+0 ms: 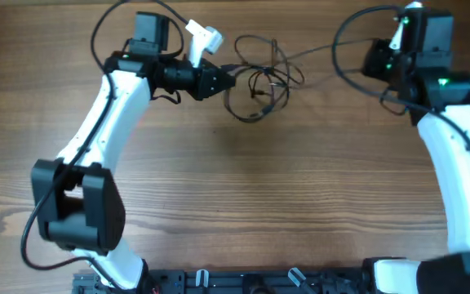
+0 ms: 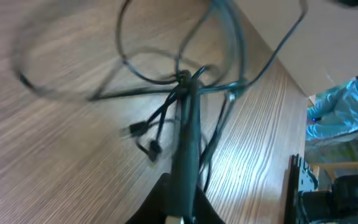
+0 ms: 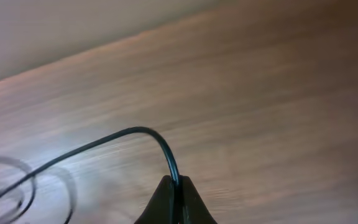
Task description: Untangle cables
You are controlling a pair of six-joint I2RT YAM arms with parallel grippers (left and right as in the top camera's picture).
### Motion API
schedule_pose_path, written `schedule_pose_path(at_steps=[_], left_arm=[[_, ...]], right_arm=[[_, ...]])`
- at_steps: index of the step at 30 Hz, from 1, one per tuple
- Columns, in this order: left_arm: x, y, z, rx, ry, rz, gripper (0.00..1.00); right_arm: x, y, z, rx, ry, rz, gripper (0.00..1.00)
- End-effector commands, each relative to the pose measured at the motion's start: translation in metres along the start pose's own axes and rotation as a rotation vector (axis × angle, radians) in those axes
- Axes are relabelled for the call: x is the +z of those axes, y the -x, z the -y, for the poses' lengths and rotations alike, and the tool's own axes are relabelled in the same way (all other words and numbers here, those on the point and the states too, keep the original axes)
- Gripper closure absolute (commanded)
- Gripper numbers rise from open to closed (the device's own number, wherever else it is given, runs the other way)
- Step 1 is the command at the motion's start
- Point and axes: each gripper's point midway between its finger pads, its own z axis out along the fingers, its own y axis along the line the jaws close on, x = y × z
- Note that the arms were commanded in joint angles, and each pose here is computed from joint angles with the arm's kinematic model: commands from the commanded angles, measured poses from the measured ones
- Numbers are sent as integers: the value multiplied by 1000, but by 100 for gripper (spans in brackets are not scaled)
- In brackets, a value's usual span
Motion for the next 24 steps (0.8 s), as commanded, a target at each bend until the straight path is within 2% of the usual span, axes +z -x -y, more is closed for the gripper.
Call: schedule_pose_path(at_steps=[1,5,12,14,17,19,20,22,24], left_arm=[[-20,11,6,15,22,38,91],[-20,5,7,-6,19,21,91],[-20,3,7,-12,17,13,87],[-20,2,7,-14,16,11,83],[-20,2,6,-13,24,10,77],[-20,1,1,-13,53,3,72],[-20,0,0,-16,60,-1,67],[-20,0,-1,-15,67,-2,58],[-20,1,-2,-8,69,2,50]], right_arm=[[24,-4,41,69,-108,-45,96],[39,-14,77,154,-200,-93,96],[45,-30,72,116,-194,-154,95],[53,-40,62,91,-134,-205,54],[61,-46,40,-18,-11,-239,39],[63,-40,22,-117,28,-202,33],[63,-39,9,-175,52,-188,27],[61,-50,-25,-315,155,-203,22],[63,-58,-38,-338,151,-212,17]])
